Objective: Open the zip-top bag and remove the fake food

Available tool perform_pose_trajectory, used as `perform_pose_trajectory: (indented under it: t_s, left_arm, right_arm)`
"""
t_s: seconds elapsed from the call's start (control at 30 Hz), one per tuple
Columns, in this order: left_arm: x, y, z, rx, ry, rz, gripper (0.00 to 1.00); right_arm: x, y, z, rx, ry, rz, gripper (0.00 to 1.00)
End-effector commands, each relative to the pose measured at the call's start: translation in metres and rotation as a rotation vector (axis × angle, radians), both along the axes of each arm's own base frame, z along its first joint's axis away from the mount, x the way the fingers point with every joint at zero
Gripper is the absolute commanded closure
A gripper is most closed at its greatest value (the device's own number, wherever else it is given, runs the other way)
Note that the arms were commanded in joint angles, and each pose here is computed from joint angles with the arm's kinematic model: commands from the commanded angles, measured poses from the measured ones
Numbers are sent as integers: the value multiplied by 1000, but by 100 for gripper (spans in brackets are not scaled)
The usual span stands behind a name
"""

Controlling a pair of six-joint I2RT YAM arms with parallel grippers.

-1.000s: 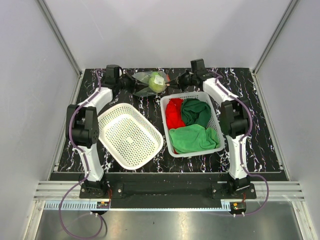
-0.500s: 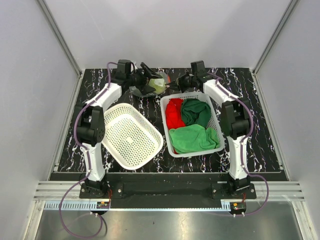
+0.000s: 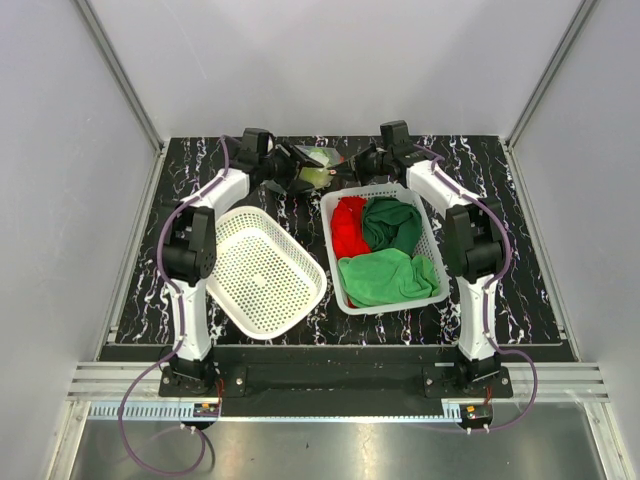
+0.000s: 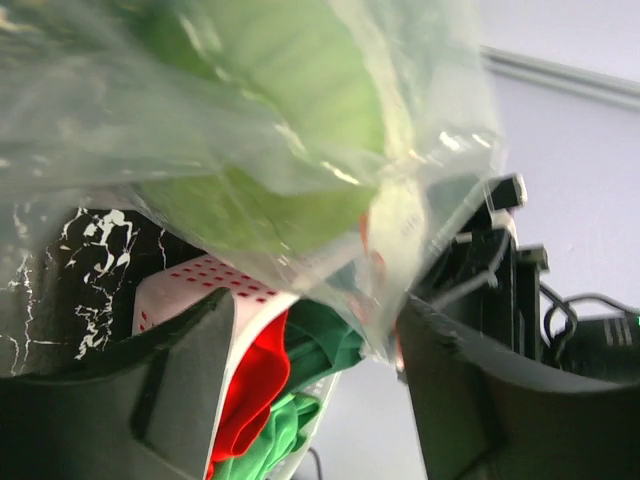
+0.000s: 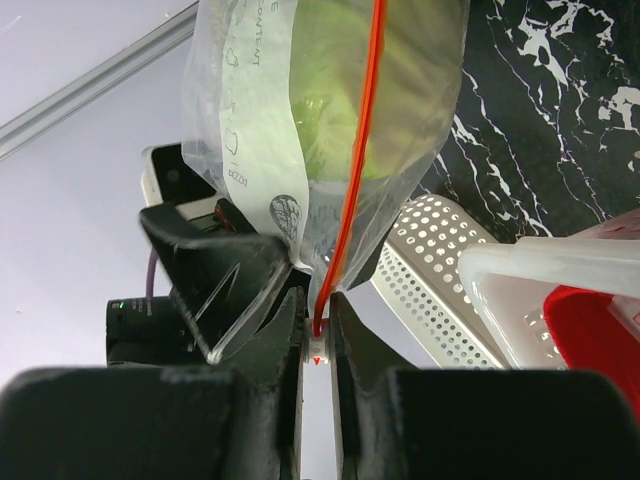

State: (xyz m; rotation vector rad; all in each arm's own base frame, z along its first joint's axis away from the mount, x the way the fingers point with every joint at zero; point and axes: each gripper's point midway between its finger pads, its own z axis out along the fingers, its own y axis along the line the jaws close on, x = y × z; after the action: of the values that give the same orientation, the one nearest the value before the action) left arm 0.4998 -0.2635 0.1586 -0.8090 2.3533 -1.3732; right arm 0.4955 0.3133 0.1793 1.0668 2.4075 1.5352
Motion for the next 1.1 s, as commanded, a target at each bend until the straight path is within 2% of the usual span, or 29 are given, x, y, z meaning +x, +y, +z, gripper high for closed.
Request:
perform_pose_trajectory:
  t_s: [0.0,0.23,0.47,0.5,0.57,0.6,0.77,1.07]
  left_arm:
    - [19,-2,22,-29,-52,48,38]
    - [22,-3,16,-7,6,56,44]
    - [25,-7,14,12,30,64,58]
    - [25,-9,15,13,21,54,66]
    - [26,-13,14,4,19,37,75]
    - [27,-15,10,2,21,25,100]
    - [30,-11,27,36,-61,21,100]
    - [23,9,50,11,-139,5,100]
  right_arm:
    - [-8,8,55,60,-110,20,96]
    - [-13,11,46,28,-124,38,96]
    - [-12,11,41,-12,-151,39,96]
    - [-13,11,39,-14,-143,44,96]
    - [-13,12,37,-19,-138,42,96]
    - [-13,11,36,-20,-141,40,96]
    - [-12,8,26,-27,-108,24,95]
    - [-1,-14,5,-68,-73,-35,95]
